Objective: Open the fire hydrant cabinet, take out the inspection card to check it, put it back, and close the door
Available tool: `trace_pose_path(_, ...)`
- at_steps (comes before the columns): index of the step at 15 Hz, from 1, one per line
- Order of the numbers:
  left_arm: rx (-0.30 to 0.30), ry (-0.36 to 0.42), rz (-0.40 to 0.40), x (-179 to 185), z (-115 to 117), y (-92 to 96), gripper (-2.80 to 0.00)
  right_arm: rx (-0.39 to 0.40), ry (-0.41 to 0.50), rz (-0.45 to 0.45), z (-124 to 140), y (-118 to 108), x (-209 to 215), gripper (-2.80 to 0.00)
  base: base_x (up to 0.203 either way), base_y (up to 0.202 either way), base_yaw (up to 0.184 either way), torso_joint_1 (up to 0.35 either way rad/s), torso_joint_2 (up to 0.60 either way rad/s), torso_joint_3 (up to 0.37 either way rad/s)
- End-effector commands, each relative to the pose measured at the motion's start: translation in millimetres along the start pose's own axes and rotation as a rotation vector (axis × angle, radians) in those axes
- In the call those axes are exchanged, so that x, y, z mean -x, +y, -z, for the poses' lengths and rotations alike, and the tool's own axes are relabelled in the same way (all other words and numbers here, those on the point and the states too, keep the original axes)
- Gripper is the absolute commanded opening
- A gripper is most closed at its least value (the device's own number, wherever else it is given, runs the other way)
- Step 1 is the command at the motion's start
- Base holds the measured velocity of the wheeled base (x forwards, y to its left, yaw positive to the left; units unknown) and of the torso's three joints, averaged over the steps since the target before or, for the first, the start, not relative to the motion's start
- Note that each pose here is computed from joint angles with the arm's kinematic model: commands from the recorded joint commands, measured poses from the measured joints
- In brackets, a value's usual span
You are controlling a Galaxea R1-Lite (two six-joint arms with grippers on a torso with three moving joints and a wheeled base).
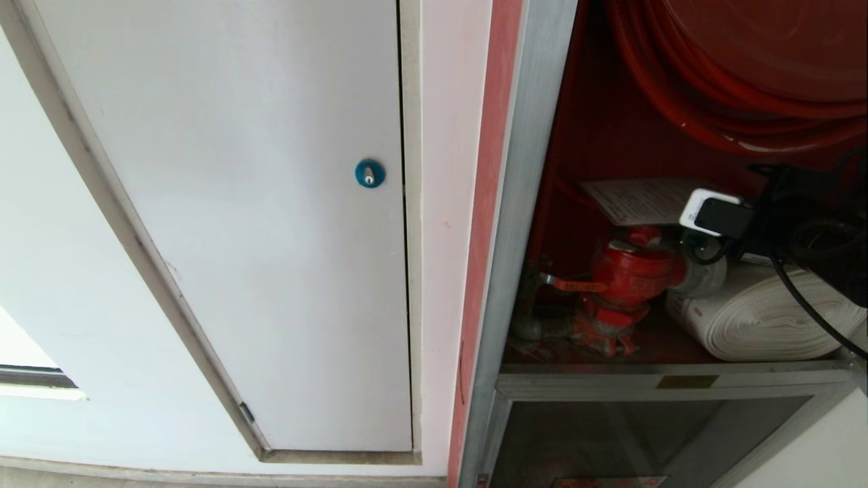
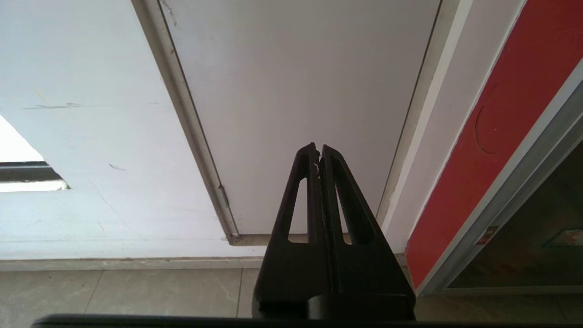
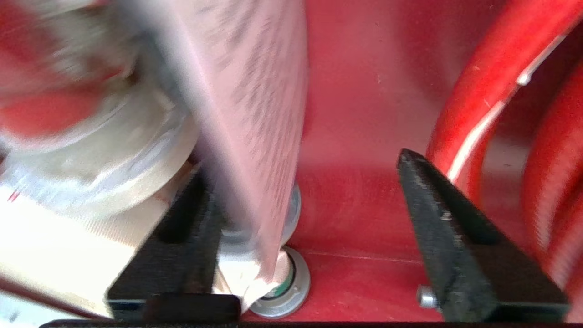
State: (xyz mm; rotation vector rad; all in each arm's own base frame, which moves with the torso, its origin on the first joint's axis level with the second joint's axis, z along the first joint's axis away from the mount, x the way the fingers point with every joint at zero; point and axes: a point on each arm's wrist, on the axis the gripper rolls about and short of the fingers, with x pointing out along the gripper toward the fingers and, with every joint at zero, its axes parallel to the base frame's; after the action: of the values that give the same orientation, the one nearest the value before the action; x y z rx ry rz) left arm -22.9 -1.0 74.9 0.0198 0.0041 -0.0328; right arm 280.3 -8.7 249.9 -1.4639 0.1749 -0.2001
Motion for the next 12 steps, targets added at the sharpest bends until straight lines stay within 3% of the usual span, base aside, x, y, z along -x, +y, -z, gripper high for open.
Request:
trace_pose_path(1, 0.000, 0.000, -0.001, 0, 0, 0.0, -2.80, 0.019, -0.009, 0.016, 3, -4, 17, 0.00, 0.000, 0.000, 0.000, 0.000, 0.00, 0.000)
trace_pose_path(10, 0.000, 0.002, -0.001, 0, 0, 0.0, -2.80, 0.012, -0.086, 0.061, 17, -8, 82, 0.00, 0.000, 0.000, 0.000, 0.000, 0.00, 0.000)
trace_pose_path(11, 0.000, 0.001, -0.001, 0, 0, 0.0, -2.80, 0.010, -0.088, 0.069, 18, -8, 90, -2.80, 0.000, 0.000, 0.000, 0.000, 0.00, 0.000)
trace_pose_path(12, 0.000, 0.002, -0.001, 0, 0, 0.0, -2.80, 0.008, -0.092, 0.082, 20, -9, 99, -2.80, 0.000, 0.000, 0.000, 0.000, 0.00, 0.000)
